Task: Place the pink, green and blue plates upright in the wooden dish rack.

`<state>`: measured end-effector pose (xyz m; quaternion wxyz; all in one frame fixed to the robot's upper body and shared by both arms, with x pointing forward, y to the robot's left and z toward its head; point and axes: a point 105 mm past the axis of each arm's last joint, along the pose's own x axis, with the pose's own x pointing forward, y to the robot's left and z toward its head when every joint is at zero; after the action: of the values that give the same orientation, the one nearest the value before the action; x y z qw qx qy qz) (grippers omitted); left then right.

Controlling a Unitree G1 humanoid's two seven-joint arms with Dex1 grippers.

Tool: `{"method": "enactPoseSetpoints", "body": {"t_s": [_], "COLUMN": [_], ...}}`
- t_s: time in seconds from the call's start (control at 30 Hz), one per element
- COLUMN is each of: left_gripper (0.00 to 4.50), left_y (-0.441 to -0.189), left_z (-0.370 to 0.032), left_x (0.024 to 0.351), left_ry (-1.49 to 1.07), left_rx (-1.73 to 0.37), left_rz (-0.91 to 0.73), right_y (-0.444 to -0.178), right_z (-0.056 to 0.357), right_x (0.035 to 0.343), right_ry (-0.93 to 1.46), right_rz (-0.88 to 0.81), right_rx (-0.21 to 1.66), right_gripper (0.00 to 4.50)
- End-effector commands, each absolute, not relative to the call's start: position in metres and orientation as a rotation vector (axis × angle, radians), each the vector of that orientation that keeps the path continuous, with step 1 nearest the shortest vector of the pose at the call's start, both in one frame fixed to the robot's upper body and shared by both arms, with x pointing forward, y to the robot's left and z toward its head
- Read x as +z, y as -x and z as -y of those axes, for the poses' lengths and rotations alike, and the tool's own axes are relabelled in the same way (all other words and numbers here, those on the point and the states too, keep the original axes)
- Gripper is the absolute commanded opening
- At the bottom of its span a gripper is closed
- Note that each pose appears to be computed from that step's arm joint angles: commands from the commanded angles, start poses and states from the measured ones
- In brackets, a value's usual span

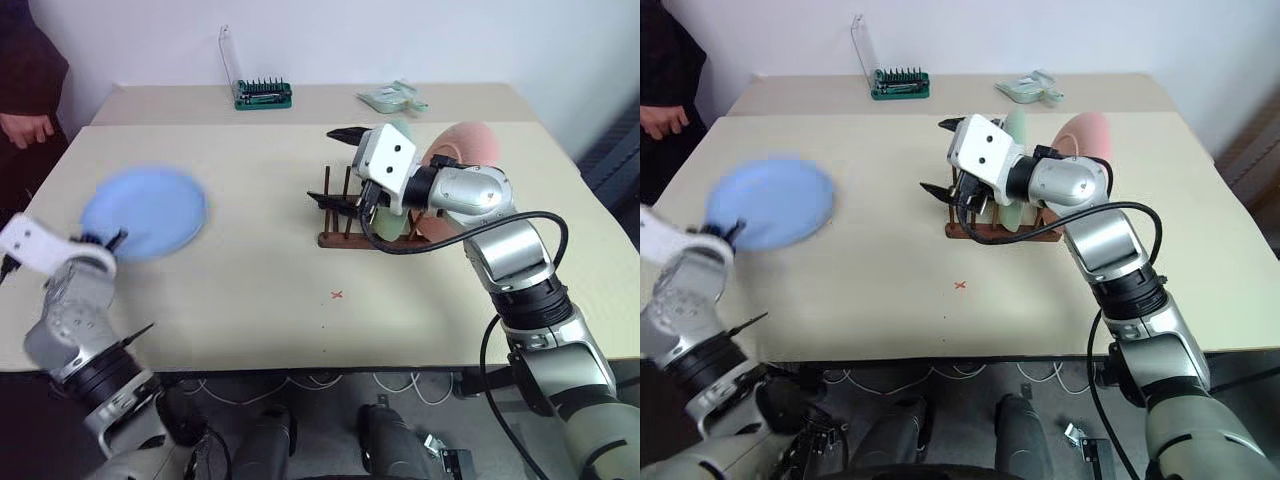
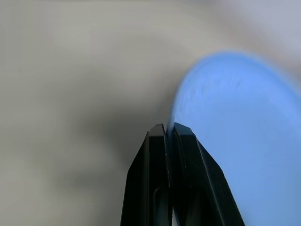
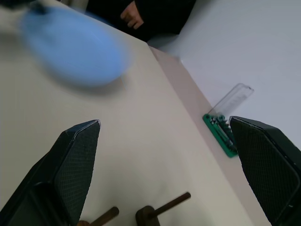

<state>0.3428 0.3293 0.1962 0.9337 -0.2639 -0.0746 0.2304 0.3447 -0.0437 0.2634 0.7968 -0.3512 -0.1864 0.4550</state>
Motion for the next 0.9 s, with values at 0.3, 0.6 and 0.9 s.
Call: {"method": "enactPoseSetpoints", "body": {"t_s": [0.3,0.6,0.9], "left_gripper": [0.04,0.04,0.0], "left_y": [-0.361,-0.355,-0.346], "left_z": [-0.207,-0.161,-0.143], "left_x": [0.296,0.319,0.326], "left_ry": [0.144,0.158,0.185], "left_rx": [0.058,-0.097,-0.189], "left_rz": [0.501,0.581,0.593], "right_y": [-0.337,-0.344,-0.356], "right_z": [0.027,0.018,0.016], "right_x": [0.276,0.264,0.262], "right_ry": [1.068,1.169,1.222], "right_rz": [0.656,0.674,0.684], "right_rx": [0.897,0.868,0.828], "right_gripper": [4.5,4.5,3.16]}}
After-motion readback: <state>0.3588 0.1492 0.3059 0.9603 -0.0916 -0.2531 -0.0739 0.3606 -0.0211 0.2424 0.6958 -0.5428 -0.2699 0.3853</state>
